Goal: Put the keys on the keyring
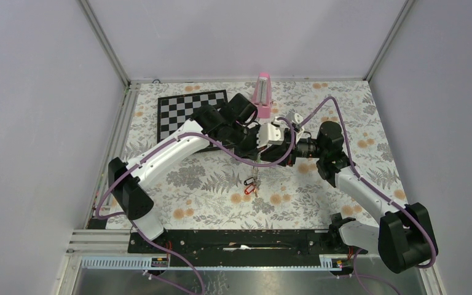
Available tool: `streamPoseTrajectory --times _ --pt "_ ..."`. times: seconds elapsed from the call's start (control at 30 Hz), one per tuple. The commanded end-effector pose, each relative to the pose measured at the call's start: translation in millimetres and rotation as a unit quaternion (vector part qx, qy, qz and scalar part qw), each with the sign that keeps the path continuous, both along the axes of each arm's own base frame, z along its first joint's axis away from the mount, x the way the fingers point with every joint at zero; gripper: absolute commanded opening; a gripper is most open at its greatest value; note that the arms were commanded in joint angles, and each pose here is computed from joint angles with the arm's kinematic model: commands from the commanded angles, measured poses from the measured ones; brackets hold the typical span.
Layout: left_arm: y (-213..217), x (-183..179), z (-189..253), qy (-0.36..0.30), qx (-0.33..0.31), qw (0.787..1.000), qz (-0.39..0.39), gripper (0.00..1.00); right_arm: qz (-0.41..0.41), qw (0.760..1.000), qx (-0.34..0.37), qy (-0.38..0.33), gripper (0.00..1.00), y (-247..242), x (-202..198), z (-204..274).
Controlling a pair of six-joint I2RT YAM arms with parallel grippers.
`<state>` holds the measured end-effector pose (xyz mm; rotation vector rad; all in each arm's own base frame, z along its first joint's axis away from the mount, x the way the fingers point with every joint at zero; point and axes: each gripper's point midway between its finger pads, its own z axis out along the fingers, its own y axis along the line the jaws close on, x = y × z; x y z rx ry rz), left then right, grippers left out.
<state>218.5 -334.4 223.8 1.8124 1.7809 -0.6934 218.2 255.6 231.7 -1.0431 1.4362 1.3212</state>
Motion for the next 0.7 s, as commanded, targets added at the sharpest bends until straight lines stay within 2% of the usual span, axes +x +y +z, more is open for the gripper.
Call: streamPoseTrajectory --times 0.0,0.37,0.47,0.63,0.67 --pt "-8.0 0.7 33.8 -0.024 -0.060 0.998 -0.005 0.00 0.010 1.000 0.011 -0.016 0.27 0.2 -0.9 6.4" --pt "-14.4 -2.6 37.8 -0.008 -0.073 0.997 -0.011 0.00 0.006 1.000 0.008 -0.009 0.24 0.8 2.0 1.8" --pt "-13.8 -3.4 37.7 -0.007 -0.073 0.997 -0.012 0.00 0.005 1.000 0.009 -0.010 0.17 0.9 2.2 2.4" --pt "-10.1 -2.1 33.6 0.003 -0.073 0.997 -0.009 0.00 0.004 1.000 0.013 -0.015 0.00 0.8 1.9 7.0" --pt "-8.7 -1.2 33.5 0.006 -0.076 0.997 -0.008 0.00 0.003 1.000 0.015 -0.017 0.00 0.5 1.9 9.5"
